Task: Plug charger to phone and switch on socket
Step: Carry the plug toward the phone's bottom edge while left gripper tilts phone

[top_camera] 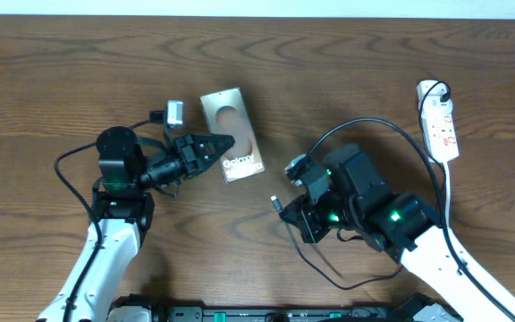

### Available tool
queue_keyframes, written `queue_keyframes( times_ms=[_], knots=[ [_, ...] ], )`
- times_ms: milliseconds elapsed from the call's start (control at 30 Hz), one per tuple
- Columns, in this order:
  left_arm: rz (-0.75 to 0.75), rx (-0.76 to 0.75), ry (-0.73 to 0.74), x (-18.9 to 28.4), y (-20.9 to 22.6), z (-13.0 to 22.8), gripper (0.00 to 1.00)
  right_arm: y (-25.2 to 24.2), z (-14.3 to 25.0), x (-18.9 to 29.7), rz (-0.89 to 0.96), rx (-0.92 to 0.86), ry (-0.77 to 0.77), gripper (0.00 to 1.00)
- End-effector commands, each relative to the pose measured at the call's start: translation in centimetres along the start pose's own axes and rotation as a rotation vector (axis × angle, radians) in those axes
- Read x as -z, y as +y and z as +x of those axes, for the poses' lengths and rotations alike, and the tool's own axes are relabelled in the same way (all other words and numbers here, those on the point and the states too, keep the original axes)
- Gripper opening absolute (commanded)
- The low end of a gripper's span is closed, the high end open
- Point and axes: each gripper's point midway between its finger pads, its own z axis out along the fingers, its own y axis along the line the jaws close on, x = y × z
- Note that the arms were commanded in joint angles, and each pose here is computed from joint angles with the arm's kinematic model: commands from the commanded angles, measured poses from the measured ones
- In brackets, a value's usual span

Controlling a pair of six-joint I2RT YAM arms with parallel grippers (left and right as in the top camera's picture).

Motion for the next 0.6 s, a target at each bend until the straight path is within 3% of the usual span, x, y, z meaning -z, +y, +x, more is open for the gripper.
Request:
queue_keyframes(
  times_ms=[0,567],
  knots=[
    [0.046,-0.051,0.013,-0.4,-2.2,-0.2,0.08,1.4,-0.6,0.0,-0.043,0.013,-0.019,0.01],
    [0.054,-0.051,-0.067,-1.7,-3.4,-1.1,0.08,2.3,-3.7,0.2,-0.078,-0.047,-0.135,0.01]
  ],
)
